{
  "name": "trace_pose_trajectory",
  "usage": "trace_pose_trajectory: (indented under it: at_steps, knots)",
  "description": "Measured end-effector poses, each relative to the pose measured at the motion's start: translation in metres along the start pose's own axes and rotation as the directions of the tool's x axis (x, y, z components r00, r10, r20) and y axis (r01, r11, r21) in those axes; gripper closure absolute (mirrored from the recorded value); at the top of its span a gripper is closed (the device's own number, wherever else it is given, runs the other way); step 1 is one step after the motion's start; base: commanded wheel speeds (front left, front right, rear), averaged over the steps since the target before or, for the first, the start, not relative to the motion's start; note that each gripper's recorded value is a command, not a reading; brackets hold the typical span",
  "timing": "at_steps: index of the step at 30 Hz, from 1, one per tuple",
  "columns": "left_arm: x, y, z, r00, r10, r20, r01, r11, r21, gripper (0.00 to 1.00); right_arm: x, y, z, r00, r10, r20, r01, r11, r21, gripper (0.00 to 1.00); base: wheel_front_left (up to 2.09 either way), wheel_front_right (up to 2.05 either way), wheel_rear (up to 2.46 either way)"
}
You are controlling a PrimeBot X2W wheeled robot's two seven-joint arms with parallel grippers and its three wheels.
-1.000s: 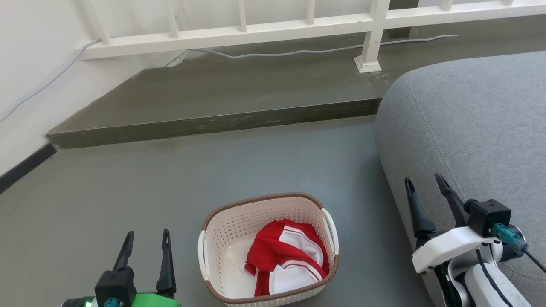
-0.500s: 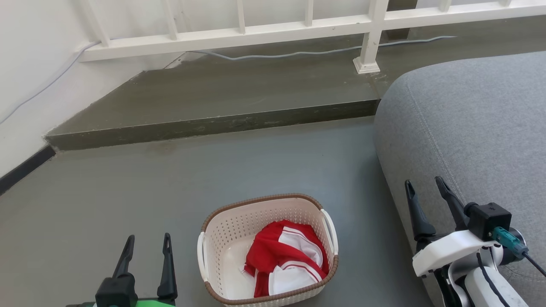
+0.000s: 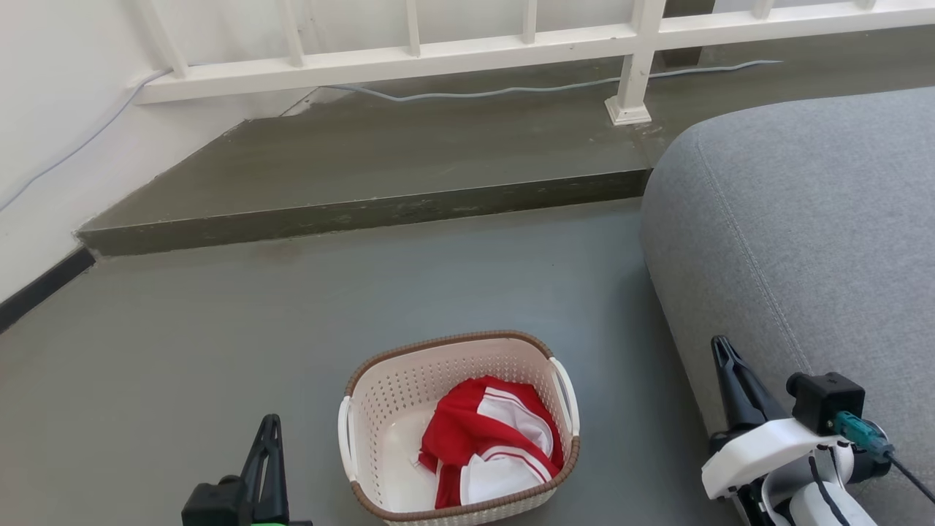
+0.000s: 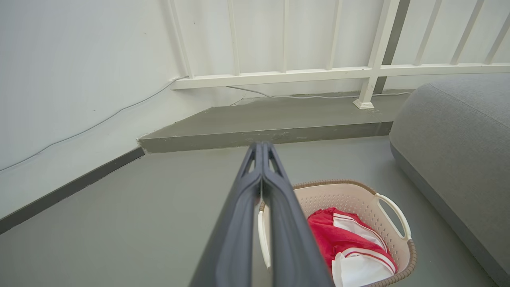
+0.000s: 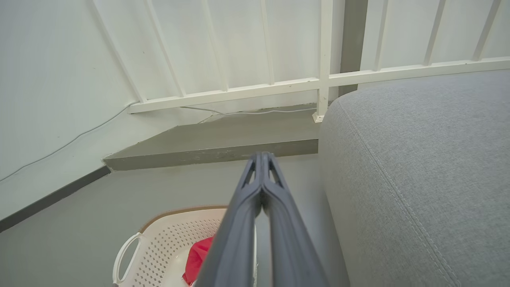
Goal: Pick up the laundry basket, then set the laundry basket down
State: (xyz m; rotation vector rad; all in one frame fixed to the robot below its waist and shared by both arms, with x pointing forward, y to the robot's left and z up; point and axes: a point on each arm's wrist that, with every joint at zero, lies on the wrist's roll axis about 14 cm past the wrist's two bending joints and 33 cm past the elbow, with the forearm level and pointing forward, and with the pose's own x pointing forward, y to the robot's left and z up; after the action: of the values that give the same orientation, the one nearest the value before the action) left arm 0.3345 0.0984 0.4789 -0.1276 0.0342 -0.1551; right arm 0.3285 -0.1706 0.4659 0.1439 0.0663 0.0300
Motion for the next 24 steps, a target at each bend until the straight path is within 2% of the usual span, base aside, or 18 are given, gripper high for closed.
trace_pose_trajectory:
  at_steps: [12,24]
  knots:
    - [-0.009,0.003,-0.002,1.000,0.025,-0.017,-0.027,0.987,-0.160,1.00,0.004,-0.007,-0.001,0.999,-0.032,-0.020,0.035,0.987,0.157,1.00,0.00,0.00,0.00]
    - [-0.009,0.023,-0.008,0.992,0.100,-0.074,-0.119,0.927,-0.354,1.00,0.008,-0.012,-0.004,0.996,-0.063,-0.061,0.080,0.937,0.340,1.00,0.00,0.00,0.00]
